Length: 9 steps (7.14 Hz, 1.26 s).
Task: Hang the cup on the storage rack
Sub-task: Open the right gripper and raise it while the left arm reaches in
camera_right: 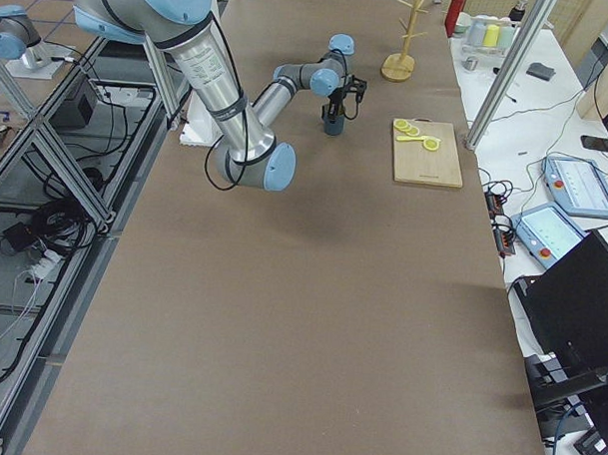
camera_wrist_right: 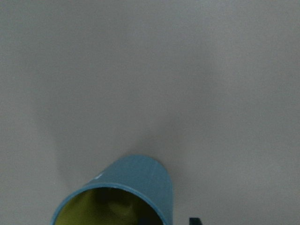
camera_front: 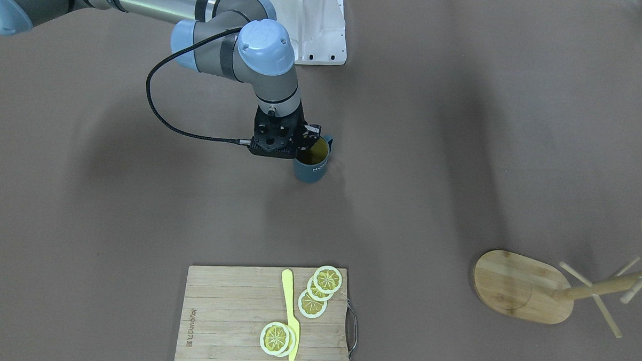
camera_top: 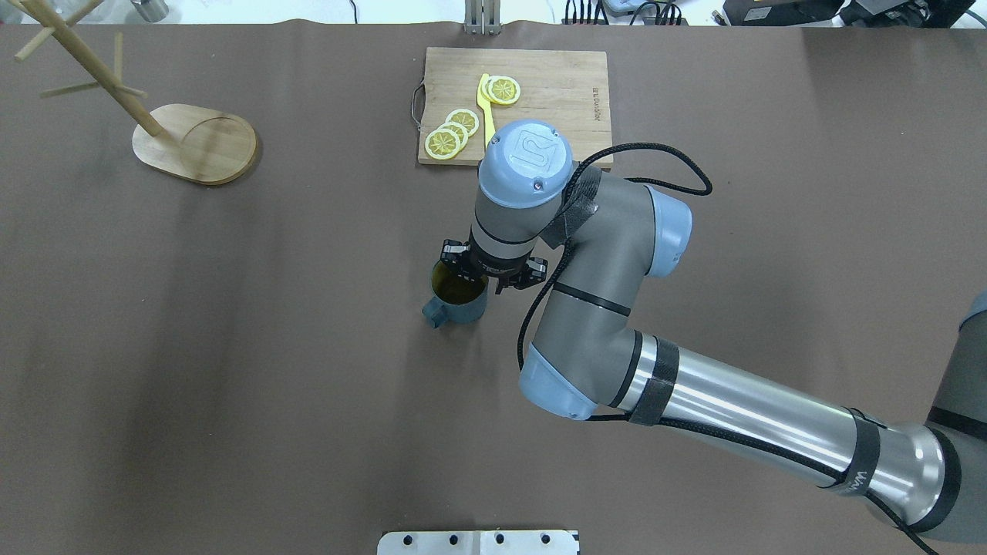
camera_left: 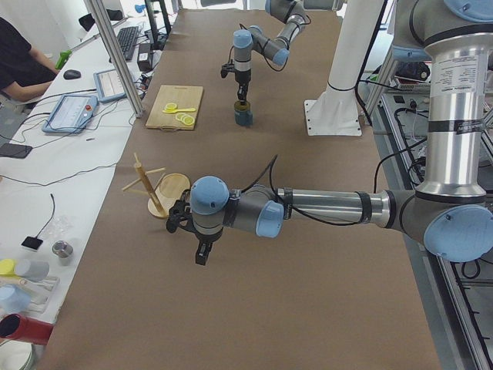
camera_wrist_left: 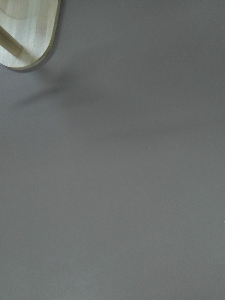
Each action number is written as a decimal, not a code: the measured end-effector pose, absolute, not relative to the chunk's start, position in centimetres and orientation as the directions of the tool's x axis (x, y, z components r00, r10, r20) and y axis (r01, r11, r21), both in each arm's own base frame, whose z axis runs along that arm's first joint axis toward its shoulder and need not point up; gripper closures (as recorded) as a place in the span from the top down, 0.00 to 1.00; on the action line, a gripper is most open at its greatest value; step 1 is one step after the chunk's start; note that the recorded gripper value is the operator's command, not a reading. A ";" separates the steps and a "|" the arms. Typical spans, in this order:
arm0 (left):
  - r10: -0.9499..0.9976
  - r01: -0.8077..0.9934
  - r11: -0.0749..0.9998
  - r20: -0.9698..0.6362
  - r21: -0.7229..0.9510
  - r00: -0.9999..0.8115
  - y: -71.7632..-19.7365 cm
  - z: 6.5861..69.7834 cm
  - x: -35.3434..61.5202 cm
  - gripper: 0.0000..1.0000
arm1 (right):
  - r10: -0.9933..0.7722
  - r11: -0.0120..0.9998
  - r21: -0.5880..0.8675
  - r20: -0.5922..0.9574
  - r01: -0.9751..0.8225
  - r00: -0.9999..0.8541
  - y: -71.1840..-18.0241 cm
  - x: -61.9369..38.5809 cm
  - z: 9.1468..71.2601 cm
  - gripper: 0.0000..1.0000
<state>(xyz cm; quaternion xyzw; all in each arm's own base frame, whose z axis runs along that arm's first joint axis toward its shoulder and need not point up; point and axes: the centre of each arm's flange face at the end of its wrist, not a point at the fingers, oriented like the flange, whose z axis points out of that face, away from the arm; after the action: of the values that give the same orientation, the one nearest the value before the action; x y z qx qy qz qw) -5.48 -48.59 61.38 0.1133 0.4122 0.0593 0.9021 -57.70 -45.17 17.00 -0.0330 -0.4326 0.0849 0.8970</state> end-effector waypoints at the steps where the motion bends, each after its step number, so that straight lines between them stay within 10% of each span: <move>1: 0.223 -0.014 0.959 -0.724 0.283 0.653 -48.9 59.8 -5.4 0.98 | 0.180 0.983 -0.132 0.779 -0.124 0.600 -45.3 -57.1 16.3 1.00; 9: 0.423 0.098 0.840 -0.758 0.533 0.497 -45.0 34.6 4.5 0.97 | 0.224 0.974 -0.144 0.733 -0.175 0.642 -52.9 -37.7 25.5 1.00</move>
<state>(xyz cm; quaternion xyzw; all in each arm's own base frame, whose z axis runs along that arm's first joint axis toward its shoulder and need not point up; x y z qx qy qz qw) 4.47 -44.98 34.58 0.2649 0.4916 0.0985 0.8237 -37.65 -52.90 25.50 -0.0300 -0.4086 0.1100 0.9056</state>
